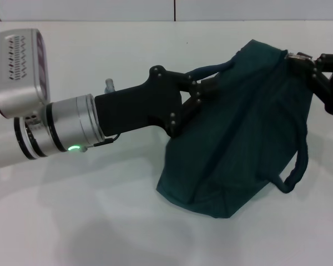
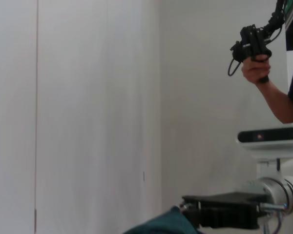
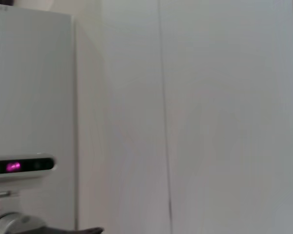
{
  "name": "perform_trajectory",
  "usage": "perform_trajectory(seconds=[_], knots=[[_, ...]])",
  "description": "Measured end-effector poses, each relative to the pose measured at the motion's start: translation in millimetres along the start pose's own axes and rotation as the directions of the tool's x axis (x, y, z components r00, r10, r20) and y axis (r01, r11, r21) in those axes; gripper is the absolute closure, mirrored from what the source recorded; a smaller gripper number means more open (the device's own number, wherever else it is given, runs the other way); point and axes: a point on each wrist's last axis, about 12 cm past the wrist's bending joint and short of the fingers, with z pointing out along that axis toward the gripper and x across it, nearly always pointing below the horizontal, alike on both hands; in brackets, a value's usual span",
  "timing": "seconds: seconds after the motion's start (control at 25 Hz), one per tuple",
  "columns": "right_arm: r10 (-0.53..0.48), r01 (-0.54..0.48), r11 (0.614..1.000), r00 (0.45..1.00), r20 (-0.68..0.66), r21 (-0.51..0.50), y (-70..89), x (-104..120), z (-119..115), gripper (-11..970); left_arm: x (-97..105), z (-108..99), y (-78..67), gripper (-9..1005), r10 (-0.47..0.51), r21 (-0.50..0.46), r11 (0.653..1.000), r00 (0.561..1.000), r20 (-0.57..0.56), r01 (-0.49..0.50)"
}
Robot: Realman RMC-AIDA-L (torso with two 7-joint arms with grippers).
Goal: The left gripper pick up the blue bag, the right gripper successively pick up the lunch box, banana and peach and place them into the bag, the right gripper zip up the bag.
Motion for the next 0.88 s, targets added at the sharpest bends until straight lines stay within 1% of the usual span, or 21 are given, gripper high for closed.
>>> perform_trajectory(seconds=[0.08,0.24,0.36,0.44,0.48,0.52,0.64,0.68,0.76,0.8,0.84,0.88], knots=[[0.004,-0.004,1.0,1.0,0.006,0.018,-1.5,0,-3,942,0,0,0.4,966,0.002,0.004,1.0,1.0,-0.009,-0.002],[0.013,-0.013,1.0,1.0,0.012,0.007,-0.3,1,-2,942,0,1,1.6,966,-0.007,-0.013,1.0,1.0,0.001,0.007],[0.014,-0.013,1.0,1.0,0.013,-0.007,1.5,1,-1,942,1,-1,-0.7,985,-0.04,-0.105,0.993,0.996,0.083,0.049],[0.015,-0.014,1.0,1.0,0.016,-0.015,2.8,1,-1,942,4,-4,-4.6,997,-0.04,-0.164,0.985,0.991,0.129,0.061],[0.016,-0.015,1.0,1.0,0.017,-0.017,3.4,1,-2,942,8,-9,-10.1,989,-0.037,-0.207,0.976,0.986,0.164,0.071],[0.017,-0.017,1.0,1.0,0.017,-0.017,3.8,2,-2,942,8,-9,-10.1,981,-0.037,-0.207,0.976,0.986,0.164,0.071],[0.019,-0.019,1.0,1.0,0.025,-0.02,5.0,2,-4,942,5,-15,-14.5,957,-0.065,-0.212,0.97,0.971,0.23,0.115],[0.02,-0.02,1.0,0.999,0.027,-0.021,5.3,1,-4,942,4,-16,-15.2,949,-0.088,-0.204,0.969,0.965,0.249,0.141],[0.021,-0.02,1.0,0.999,0.031,-0.022,5.6,1,-5,942,-1,-18,-12.7,850,-0.178,-0.162,0.96,0.945,0.274,0.227],[0.021,-0.021,1.0,0.999,0.031,-0.022,5.7,1,-5,942,-9,-20,-7.2,801,-0.285,-0.095,0.943,0.922,0.261,0.318],[0.021,-0.021,1.0,0.999,0.032,-0.023,5.8,1,-5,942,-9,-20,-7.2,751,-0.285,-0.095,0.943,0.922,0.261,0.318],[0.022,-0.021,0.999,0.999,0.033,-0.025,6.1,1,-5,942,-15,-21,-3.2,702,-0.358,-0.045,0.925,0.904,0.232,0.378]])
